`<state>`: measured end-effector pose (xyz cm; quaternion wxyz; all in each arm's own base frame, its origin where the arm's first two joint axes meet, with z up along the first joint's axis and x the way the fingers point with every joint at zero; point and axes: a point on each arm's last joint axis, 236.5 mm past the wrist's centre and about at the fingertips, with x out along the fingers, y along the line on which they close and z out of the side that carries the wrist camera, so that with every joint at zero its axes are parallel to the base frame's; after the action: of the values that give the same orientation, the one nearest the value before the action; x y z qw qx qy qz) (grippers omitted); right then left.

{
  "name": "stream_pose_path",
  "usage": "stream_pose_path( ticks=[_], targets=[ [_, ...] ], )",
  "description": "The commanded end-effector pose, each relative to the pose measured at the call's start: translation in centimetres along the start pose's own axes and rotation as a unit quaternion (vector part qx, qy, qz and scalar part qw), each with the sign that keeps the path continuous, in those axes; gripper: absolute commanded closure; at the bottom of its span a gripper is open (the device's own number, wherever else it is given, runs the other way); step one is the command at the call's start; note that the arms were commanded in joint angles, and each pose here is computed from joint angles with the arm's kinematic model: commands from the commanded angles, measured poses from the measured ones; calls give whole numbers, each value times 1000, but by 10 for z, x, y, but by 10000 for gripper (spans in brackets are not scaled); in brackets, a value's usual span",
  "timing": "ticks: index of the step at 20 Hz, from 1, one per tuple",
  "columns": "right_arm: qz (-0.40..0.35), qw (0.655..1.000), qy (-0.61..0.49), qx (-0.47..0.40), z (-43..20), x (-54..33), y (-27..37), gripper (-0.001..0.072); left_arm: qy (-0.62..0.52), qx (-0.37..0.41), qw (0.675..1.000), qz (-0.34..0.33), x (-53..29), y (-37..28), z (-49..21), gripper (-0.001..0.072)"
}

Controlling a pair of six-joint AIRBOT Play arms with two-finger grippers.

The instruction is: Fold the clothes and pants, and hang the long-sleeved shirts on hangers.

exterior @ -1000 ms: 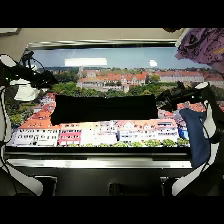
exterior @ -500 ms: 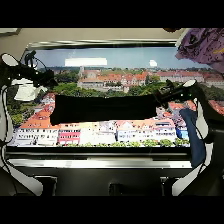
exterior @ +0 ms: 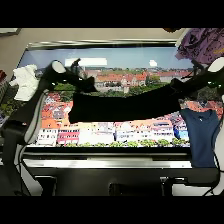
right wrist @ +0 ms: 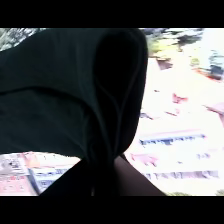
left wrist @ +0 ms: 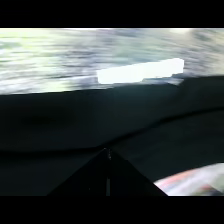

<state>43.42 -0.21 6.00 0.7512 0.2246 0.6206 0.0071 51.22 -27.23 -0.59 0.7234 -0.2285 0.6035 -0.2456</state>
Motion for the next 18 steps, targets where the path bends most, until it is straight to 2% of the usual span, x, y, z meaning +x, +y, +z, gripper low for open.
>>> stream_pose_path(
  ticks=[1,4,7,12,18],
  targets=[
    [-59,998,-31,10,-6,-47,-15,678,-5,-7,996,-94,71,-98,-28,684],
    [-67,997,-42,5,-5,-71,-11,678,1,-20,988,-151,119,-157,-62,684],
    [-64,996,-59,0,-1,-91,-4,678,6,-59,982,-177,158,-188,-90,684],
    [-64,996,-65,-5,-2,-106,1,678,20,-112,973,-201,199,-206,-120,684],
    [-64,997,-52,-5,-9,-107,1,678,-4,-152,966,-207,216,-201,-112,685]
  ],
)
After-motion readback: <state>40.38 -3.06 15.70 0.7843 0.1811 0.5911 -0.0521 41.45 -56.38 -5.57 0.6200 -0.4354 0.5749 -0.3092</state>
